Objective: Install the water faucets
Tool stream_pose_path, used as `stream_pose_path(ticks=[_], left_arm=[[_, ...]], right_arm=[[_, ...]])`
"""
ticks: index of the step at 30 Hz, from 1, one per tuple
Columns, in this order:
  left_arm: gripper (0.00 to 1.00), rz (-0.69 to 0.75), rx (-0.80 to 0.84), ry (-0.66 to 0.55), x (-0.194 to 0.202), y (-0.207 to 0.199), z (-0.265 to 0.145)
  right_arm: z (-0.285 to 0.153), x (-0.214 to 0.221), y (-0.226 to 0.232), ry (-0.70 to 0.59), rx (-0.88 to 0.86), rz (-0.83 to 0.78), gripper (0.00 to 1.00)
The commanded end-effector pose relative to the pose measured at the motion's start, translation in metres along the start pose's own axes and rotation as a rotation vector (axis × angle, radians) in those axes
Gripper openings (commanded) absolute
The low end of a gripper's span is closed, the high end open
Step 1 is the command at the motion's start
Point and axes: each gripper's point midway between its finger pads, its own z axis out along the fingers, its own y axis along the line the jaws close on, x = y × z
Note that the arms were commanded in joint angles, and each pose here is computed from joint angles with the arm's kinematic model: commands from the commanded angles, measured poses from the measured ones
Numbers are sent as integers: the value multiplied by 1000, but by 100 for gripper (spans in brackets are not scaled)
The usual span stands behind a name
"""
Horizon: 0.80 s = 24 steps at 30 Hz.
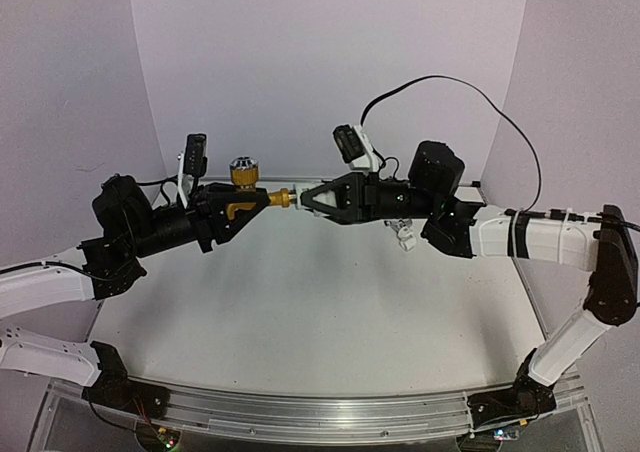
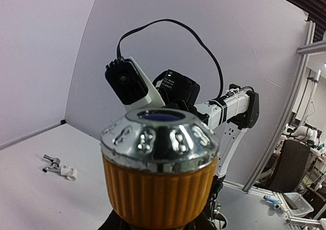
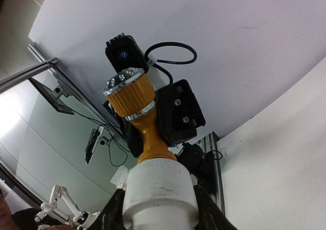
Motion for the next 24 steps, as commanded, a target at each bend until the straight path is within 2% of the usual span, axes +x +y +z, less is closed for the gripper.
stream_pose_path(ticks=[1,9,16,20,24], left_arm=[[0,136,112,66,18,-17,7],[0,396,182,83,27,-23,10],[0,633,357,103,44,-41,11],[0,787,440,175,55,-42,16],[0,973,420,290,67,-23,23]], right_arm=[[19,-6,26,11,-98,16,0],[22,-9,26,10,-107,72,0],[27,-16,38,29,-200,149,0],[28,-14,40,59,-214,212,0],[29,-12,38,80,-213,294,0]])
